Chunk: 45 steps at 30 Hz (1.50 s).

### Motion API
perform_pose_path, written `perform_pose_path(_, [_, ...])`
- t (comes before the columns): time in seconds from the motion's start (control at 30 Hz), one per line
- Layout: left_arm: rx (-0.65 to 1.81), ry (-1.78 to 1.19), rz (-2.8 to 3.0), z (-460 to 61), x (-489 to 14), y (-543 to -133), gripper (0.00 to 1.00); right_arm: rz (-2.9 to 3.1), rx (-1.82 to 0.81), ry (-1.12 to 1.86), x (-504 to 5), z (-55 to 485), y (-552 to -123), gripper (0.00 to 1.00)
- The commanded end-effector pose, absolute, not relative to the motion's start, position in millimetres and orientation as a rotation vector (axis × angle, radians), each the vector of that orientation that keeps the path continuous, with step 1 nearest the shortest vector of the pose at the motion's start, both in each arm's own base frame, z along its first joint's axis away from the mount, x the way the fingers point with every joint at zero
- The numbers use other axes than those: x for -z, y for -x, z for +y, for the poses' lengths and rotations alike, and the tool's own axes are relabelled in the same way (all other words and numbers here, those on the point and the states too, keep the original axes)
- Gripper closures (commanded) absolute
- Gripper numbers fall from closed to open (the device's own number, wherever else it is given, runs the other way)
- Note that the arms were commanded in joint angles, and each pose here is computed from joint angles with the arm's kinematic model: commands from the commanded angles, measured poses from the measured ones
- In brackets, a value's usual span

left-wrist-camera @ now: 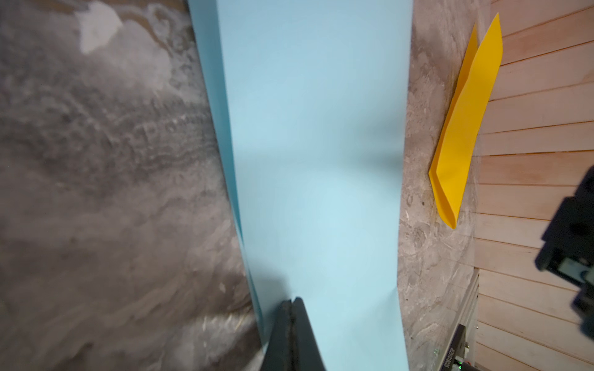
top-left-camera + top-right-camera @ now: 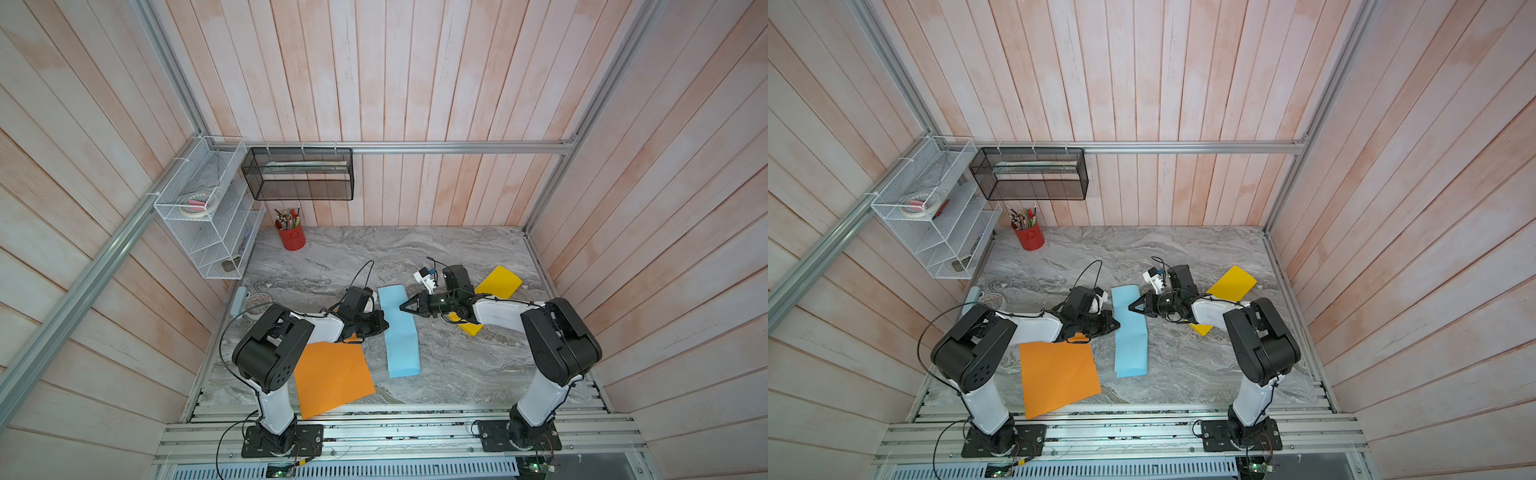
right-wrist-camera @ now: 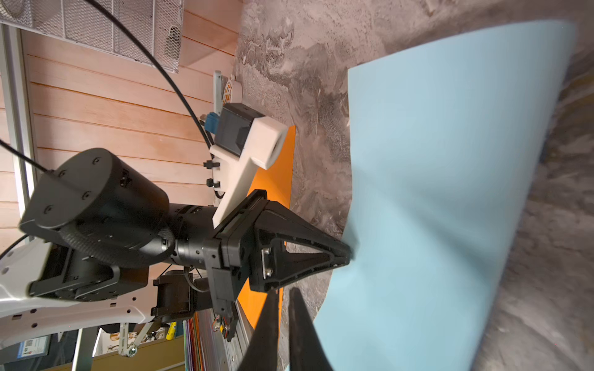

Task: Fold the rectangular paper in half along the long edge
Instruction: Fold the paper at the center of the board.

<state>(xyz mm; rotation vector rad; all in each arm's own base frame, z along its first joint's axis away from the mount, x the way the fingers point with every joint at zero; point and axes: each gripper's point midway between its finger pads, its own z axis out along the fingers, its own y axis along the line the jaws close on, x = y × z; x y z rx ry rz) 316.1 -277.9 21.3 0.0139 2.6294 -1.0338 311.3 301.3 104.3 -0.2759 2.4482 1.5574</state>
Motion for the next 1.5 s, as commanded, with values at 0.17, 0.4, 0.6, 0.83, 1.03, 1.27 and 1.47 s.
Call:
perform_pose_path(0.17, [0.874,0.052,2.799,-253,19,-287,1.0,2.65,-1.512,0.147,-37,279,-270,1.0])
perform_pose_path(0.4, [0.856,0.049,2.807,-251,18,-285,1.0,2.715,-1.469,0.015,-12,250,-250,1.0])
perform_pose_path(0.6, [0.849,0.049,2.813,-250,20,-284,1.0,2.757,-1.436,-0.096,1,220,-239,1.0])
perform_pose_path(0.83, [0.847,0.049,2.817,-249,21,-284,1.0,2.679,-1.452,0.003,-36,235,-254,1.0])
perform_pose_path(1.03, [0.848,0.053,2.817,-249,21,-284,1.0,2.664,-1.465,0.083,-48,262,-254,1.0])
perform_pose_path(1.27, [0.847,0.046,2.815,-250,20,-284,1.0,2.759,-1.451,-0.009,-13,248,-227,1.0])
perform_pose_path(1.47, [0.84,0.047,2.816,-248,20,-283,1.0,2.812,-1.412,-0.1,2,224,-203,1.0])
